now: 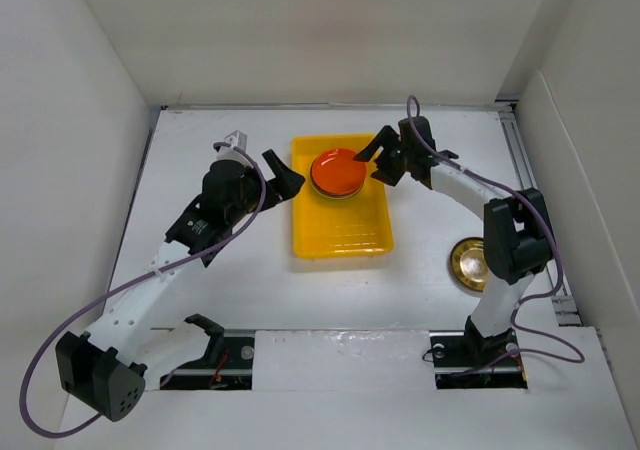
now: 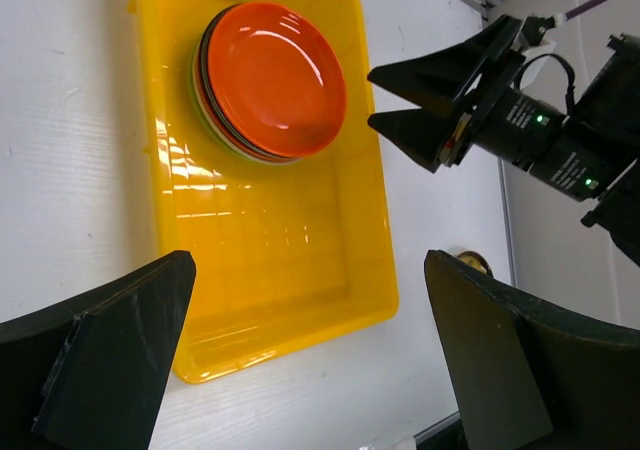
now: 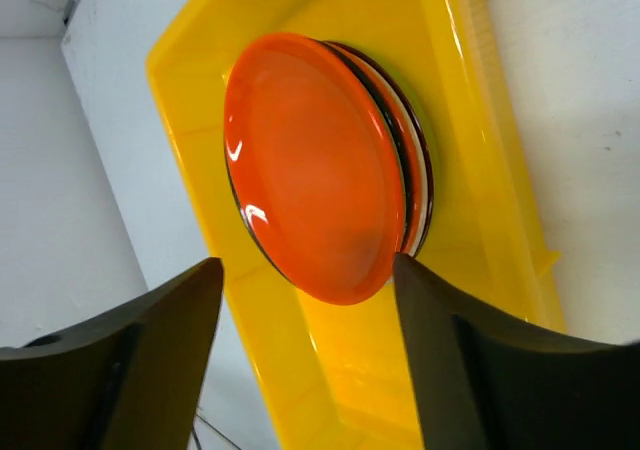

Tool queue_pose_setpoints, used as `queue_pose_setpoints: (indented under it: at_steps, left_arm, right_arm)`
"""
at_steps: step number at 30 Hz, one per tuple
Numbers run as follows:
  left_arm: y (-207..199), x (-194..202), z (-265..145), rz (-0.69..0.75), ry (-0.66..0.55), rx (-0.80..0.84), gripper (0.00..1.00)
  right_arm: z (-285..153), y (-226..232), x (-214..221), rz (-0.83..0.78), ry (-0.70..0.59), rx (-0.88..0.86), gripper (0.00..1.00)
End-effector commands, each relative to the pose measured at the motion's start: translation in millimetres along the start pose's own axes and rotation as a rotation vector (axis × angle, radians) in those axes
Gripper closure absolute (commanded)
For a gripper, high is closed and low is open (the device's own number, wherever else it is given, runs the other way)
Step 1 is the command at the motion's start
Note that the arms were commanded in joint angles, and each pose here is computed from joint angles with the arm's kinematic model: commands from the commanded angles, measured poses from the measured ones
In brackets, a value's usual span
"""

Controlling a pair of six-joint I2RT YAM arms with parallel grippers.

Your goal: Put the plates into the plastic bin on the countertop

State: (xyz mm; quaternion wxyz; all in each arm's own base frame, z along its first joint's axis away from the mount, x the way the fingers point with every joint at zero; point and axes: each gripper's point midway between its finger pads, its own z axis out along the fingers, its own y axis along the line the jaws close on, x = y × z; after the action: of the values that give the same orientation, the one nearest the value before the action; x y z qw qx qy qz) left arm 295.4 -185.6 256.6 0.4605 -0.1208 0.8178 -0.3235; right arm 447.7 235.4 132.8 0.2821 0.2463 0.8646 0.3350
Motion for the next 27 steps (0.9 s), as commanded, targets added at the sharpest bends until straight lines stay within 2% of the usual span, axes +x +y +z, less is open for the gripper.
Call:
queue_pose_setpoints:
  at_steps: [1, 3, 5, 7, 8, 9, 10, 11, 12, 15, 16, 18, 19, 21, 22, 24, 26, 27]
  left_arm:
    - [-6, 0, -2, 0.028, -0.008, 0.052, 0.0]
    - [-9, -1, -2, 0.037, -0.007, 0.068, 0.0]
    - [-10, 1, -2, 0.038, 0.0, 0.074, 0.0]
    - [-10, 5, 0, 0.051, 0.013, 0.073, 0.0]
    - [-17, 5, -2, 0.057, 0.015, 0.091, 0.0]
    - [-17, 5, -2, 0.057, 0.015, 0.091, 0.0]
    - [-20, 9, -2, 0.072, 0.023, 0.101, 0.0]
    - [-20, 9, -2, 0.072, 0.023, 0.101, 0.0]
    - [-22, 10, -3, 0.073, 0.031, 0.11, 0.0]
    - [-33, 18, -2, 0.084, 0.069, 0.183, 0.0]
    - [-35, 25, 1, 0.085, 0.097, 0.207, 0.0]
    - [-58, 41, 1, 0.091, 0.15, 0.325, 0.0]
    - [-63, 51, 10, 0.099, 0.175, 0.325, 0.0]
    - [-93, 81, 15, 0.164, 0.206, 0.336, 0.0]
    - [-116, 81, 15, 0.176, 0.204, 0.362, 0.0]
    - [-134, 119, 28, 0.211, 0.3, 0.378, 0.0]
    - [-160, 121, 34, 0.203, 0.306, 0.437, 0.0]
    - [-163, 138, 50, 0.21, 0.338, 0.438, 0.0]
  right_arm:
    - [-19, 42, -13, -0.06, -0.05, -0.119, 0.21]
    - [-20, 34, -7, -0.066, -0.042, -0.105, 0.13]
    - [-26, 21, -14, -0.046, -0.05, -0.078, 0.12]
    - [-46, 16, -23, -0.046, -0.098, -0.049, 0.11]
    - [-54, 7, -32, -0.052, -0.163, 0.001, 0.11]
    - [-60, -17, -30, -0.038, -0.179, 0.063, 0.06]
    - [-83, -19, -40, -0.029, -0.236, 0.059, 0.02]
    - [-93, -29, -44, -0.027, -0.263, 0.074, 0.02]
    - [-101, -62, -46, 0.012, -0.27, 0.136, 0.02]
    - [-148, -84, -59, 0.028, -0.353, 0.152, 0.02]
    - [-161, -107, -58, 0.044, -0.377, 0.202, 0.02]
    - [-205, -94, -62, 0.016, -0.485, 0.154, 0.02]
    - [-235, -86, -60, 0.012, -0.54, 0.12, 0.02]
    - [-267, -70, -60, -0.007, -0.6, 0.075, 0.02]
    - [-285, -65, -62, -0.007, -0.642, 0.069, 0.02]
    - [-331, -42, -55, -0.026, -0.706, 0.002, 0.02]
    - [-374, -31, -53, -0.012, -0.785, -0.02, 0.02]
    - [-398, -25, -48, -0.016, -0.832, -0.064, 0.02]
